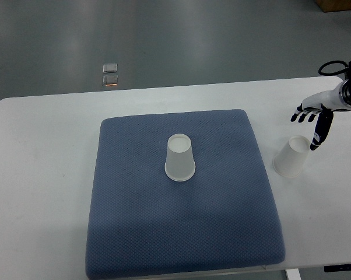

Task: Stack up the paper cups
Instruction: 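Lower the right hand and close its fingers around the white cup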

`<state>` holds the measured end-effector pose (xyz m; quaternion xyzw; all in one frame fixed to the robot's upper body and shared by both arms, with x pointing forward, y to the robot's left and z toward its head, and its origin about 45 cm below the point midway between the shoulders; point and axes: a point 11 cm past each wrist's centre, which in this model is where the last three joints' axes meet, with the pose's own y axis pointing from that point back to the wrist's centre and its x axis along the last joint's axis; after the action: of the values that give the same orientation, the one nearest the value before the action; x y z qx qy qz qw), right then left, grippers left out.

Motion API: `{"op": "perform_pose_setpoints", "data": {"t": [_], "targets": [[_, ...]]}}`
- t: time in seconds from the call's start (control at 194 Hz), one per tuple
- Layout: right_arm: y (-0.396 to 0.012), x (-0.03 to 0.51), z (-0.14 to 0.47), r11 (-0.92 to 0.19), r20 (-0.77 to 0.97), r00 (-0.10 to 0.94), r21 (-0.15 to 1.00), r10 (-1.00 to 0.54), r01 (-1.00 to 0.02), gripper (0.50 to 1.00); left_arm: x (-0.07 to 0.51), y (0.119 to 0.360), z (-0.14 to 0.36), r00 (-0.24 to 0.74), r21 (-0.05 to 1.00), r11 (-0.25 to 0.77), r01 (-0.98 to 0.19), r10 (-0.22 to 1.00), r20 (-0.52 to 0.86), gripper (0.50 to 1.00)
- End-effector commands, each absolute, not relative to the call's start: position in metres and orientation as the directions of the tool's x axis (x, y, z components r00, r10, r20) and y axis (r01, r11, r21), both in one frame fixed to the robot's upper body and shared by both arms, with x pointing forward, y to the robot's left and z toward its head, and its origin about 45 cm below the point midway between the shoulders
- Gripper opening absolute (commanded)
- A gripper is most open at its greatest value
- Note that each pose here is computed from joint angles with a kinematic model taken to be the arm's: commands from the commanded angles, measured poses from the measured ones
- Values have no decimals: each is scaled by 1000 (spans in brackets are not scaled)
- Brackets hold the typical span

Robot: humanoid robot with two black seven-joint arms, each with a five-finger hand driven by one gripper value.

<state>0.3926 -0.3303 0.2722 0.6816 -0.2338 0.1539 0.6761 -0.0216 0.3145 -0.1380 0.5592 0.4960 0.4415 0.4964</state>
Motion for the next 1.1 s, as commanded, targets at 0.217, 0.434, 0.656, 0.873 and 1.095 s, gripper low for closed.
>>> {"op": "perform_pose_setpoints", "data": {"t": [0.217,0.434,0.656,0.873,1.095], "targets": [[-324,389,249,28,535,840,844,-91,-535,915,-22,314,-138,118,993,-13,115,993,-1,1000],[-316,387,232,9,535,839,844,-98,-537,913,-23,313,-138,118,993,-12,117,993,-1,1000],[-315,387,220,18,542,836,840,-90,-543,901,-23,314,-138,116,993,-14,118,993,0,1000],[-321,386,212,30,541,836,840,-93,-541,891,-24,315,-138,115,993,-17,119,993,3,1000],[-323,383,205,35,533,841,846,-95,-532,832,-25,315,-138,115,992,-17,122,993,3,1000]]}}
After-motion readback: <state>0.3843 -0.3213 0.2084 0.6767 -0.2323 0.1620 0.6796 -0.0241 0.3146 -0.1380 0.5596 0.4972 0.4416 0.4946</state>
